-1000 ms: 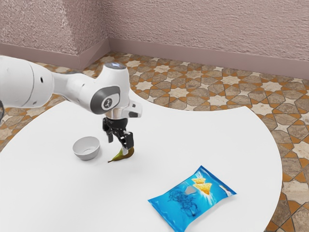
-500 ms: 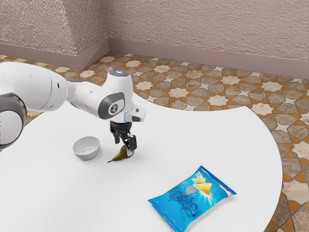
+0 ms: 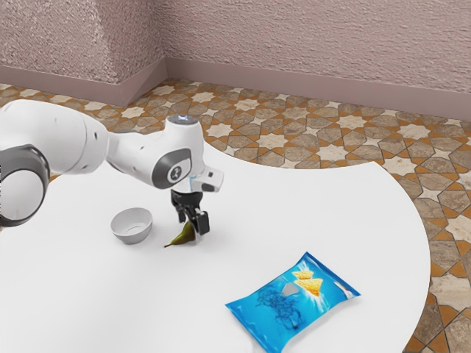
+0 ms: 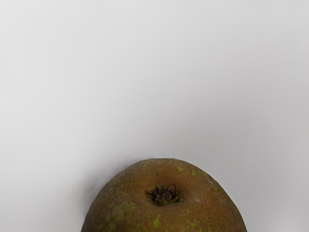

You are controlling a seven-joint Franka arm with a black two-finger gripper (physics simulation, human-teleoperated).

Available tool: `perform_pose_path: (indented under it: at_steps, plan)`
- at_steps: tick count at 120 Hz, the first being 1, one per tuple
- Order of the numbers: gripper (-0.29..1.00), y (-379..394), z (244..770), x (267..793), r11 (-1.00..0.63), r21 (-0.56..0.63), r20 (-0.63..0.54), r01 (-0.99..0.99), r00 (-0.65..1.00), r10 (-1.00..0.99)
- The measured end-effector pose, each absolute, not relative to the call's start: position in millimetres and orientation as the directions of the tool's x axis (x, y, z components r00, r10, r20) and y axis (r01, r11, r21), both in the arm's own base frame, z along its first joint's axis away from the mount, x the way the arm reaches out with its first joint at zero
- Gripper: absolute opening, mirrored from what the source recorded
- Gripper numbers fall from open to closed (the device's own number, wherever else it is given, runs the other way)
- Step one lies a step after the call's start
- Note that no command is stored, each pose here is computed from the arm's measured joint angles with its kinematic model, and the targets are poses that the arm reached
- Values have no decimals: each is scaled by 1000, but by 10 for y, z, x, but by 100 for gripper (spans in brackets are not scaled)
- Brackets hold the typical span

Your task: Place the pear in the bowl.

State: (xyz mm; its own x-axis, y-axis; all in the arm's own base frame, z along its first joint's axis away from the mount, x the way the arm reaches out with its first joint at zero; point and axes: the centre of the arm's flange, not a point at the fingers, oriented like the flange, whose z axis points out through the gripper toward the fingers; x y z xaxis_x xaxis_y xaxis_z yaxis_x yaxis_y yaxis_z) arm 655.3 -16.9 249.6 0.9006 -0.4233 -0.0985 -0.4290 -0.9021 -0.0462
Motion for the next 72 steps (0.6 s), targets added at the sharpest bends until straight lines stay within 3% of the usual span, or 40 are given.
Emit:
perform_pose_path:
  at_steps: [48, 72]
  plan:
    - [70, -174, 2510, 6600, -895, -47, -85, -444, 894, -439]
    - [52, -213, 2533, 6606, -885, -57, -84, -462, 886, -457]
